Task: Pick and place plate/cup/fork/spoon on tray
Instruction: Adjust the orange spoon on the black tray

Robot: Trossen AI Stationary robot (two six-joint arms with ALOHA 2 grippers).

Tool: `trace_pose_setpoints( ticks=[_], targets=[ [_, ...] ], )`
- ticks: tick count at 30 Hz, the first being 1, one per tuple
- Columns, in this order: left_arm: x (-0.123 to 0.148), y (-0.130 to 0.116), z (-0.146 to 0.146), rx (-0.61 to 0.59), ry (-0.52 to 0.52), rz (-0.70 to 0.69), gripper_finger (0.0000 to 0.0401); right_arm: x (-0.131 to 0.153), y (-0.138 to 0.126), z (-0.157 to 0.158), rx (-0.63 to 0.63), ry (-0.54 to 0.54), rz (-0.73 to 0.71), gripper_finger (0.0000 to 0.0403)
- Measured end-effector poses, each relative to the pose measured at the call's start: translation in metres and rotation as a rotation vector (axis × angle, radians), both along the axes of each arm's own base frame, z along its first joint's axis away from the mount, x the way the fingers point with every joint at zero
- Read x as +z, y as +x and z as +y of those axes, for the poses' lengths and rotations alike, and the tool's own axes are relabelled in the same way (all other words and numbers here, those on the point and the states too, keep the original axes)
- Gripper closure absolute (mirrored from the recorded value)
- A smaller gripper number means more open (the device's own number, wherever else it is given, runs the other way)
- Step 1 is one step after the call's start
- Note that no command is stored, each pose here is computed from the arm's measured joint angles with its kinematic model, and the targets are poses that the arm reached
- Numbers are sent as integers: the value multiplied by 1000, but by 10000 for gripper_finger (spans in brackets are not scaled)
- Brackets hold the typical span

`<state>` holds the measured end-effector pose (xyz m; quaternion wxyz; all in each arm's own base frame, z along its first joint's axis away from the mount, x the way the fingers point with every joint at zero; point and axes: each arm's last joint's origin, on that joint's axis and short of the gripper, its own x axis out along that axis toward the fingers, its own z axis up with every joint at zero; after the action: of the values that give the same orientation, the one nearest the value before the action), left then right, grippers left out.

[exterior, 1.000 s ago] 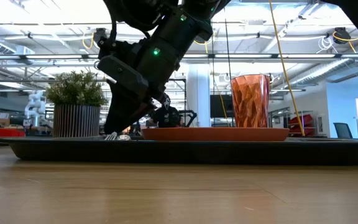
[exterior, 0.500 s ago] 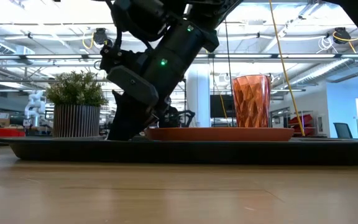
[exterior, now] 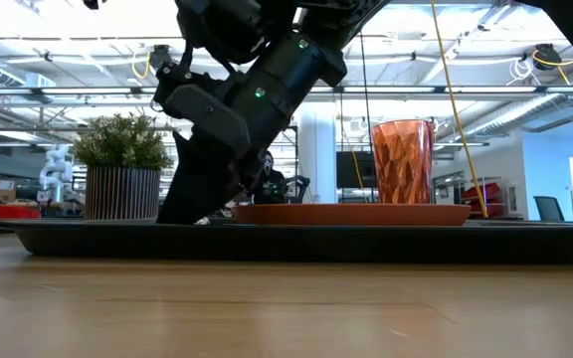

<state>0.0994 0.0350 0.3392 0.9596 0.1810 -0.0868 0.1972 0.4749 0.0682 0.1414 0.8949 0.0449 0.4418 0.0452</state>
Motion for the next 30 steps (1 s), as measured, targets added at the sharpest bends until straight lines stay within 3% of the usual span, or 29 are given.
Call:
trace_pose_setpoints(
  ticks=[18, 30],
  targets=[
    [-1, 0, 0, -1, -9, 8, 320, -10, 1, -7, -38, 41, 36, 245],
    [-1, 0, 0, -1, -8, 9, 320, -9, 6, -6, -10, 22, -33, 245]
  ],
)
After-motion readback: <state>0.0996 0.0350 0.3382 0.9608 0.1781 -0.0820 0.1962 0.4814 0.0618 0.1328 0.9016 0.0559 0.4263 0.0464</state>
